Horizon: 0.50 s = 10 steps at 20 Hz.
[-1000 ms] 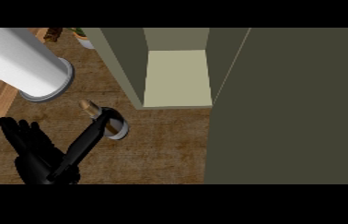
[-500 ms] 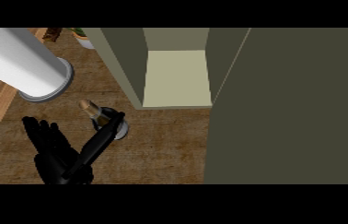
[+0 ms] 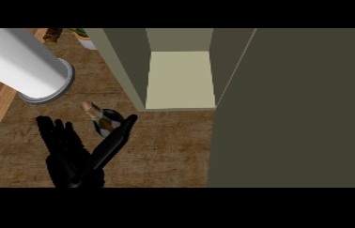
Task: Pick up the wine, place it into the cabinet and close the cabinet
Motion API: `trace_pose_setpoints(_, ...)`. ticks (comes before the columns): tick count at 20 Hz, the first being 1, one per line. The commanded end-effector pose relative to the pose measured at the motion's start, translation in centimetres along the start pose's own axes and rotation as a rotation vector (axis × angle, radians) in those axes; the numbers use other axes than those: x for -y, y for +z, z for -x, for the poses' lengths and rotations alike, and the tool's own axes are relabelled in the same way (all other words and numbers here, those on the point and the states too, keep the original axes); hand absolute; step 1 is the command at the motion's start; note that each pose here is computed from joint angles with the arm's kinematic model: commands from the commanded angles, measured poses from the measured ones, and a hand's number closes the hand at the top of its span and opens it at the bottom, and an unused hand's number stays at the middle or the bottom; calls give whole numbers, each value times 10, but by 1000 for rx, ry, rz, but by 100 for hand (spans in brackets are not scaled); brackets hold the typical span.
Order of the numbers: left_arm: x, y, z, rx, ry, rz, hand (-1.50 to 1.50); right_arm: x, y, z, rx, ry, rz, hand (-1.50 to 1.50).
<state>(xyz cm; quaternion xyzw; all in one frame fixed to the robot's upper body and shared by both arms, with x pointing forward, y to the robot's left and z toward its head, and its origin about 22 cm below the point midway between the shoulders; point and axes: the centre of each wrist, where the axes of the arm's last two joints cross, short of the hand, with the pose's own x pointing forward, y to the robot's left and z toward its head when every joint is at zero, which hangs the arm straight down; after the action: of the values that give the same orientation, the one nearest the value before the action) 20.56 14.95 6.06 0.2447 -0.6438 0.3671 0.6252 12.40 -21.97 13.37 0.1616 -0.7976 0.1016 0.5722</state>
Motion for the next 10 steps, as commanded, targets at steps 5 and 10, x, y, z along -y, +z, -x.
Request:
trace_pose_setpoints(5,6,-1,0,-12,26,21,-150,-2,3,-12,50,-40,-2,-150)
trace_pose_setpoints(10,4,-9,-8,-18,87,4,-150,-2,3,-7,37,-34,20,-150)
